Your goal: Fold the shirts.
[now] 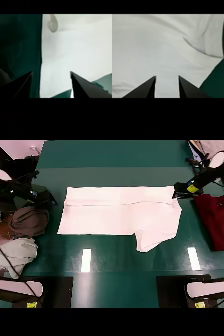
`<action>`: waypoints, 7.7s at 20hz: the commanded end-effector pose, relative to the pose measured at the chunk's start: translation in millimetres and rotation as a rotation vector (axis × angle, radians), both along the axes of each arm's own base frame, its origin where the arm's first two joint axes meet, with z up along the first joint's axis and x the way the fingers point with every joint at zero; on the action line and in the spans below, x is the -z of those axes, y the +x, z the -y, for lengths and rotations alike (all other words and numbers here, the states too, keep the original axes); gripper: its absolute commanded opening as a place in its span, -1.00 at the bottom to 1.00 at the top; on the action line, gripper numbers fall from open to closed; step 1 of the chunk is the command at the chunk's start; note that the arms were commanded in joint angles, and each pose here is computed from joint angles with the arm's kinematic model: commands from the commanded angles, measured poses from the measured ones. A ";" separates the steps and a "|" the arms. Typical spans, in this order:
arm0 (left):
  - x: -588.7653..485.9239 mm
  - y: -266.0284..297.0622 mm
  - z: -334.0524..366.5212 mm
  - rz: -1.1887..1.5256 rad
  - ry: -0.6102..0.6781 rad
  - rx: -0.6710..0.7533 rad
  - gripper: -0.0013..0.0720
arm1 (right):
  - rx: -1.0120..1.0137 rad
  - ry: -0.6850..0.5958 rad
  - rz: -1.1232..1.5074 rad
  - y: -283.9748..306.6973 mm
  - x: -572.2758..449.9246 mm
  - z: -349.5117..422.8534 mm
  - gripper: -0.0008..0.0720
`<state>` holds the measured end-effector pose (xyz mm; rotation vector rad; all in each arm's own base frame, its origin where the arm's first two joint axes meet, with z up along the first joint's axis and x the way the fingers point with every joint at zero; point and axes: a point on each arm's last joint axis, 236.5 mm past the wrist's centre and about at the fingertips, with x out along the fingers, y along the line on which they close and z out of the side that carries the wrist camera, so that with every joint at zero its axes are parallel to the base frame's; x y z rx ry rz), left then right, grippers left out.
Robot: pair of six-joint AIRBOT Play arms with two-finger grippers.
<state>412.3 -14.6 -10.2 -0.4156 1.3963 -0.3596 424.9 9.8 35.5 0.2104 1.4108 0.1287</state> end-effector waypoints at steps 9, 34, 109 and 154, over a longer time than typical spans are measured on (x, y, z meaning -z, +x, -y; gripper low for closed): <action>58.9 -100.1 12.3 -0.182 -0.005 -0.030 0.51 | 0.012 0.099 0.094 -63.1 -21.0 -19.8 -0.04; 0.6 -62.0 28.9 0.082 -0.069 -0.089 -0.91 | 0.164 0.159 -0.206 -172.9 56.0 2.7 -0.04; -30.4 -68.7 125.5 0.082 -0.084 0.002 -0.91 | 0.238 0.438 -0.055 -77.7 67.8 97.9 0.80; -26.8 -38.6 311.5 0.182 -0.154 0.285 -0.91 | -0.243 0.458 0.116 -34.7 -50.7 -46.7 -0.93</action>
